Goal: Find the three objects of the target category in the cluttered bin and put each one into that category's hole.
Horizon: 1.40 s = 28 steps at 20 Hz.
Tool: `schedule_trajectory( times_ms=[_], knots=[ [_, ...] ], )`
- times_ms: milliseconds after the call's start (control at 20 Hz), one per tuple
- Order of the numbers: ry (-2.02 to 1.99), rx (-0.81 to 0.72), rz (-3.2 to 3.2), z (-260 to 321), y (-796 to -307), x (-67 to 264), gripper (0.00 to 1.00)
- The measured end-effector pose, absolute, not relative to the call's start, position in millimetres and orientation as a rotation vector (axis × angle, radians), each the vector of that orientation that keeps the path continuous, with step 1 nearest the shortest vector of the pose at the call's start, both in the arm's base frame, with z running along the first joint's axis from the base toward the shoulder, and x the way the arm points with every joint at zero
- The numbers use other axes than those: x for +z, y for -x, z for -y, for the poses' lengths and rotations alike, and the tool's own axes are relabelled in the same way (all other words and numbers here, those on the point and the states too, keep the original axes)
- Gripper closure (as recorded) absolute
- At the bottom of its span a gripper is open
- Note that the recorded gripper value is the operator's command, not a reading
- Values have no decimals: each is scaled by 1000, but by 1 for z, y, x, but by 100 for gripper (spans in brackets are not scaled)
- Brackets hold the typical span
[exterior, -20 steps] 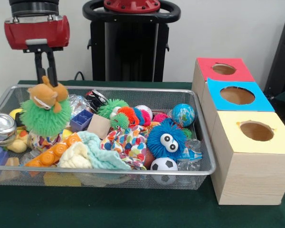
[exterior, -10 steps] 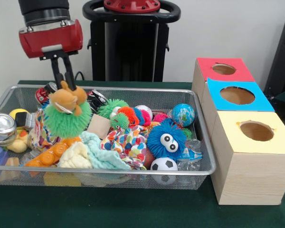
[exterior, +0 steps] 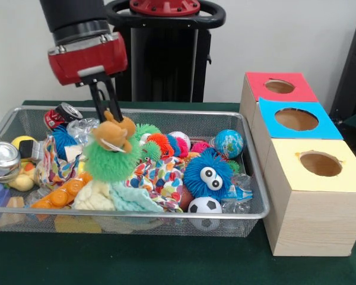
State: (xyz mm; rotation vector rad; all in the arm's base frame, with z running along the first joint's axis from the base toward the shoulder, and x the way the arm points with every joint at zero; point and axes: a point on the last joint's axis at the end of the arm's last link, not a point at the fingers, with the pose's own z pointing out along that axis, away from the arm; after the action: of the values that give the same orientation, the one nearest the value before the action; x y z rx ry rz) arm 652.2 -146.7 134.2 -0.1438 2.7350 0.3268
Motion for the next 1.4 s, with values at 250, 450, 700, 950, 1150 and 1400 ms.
schedule_trajectory(
  times_ms=[250, 450, 700, 950, 1150, 1400],
  knots=[
    [226, 323, -2855, 136, -649, 130, 100],
    [207, 356, -2876, 143, -652, 130, 100],
    [176, 366, -2869, 162, -662, 129, 100],
    [195, 292, -2908, 179, -681, 128, 100],
    [201, 250, -2902, 181, -702, 129, 100],
    [193, 225, -2874, 176, -729, 130, 100]
  ],
)
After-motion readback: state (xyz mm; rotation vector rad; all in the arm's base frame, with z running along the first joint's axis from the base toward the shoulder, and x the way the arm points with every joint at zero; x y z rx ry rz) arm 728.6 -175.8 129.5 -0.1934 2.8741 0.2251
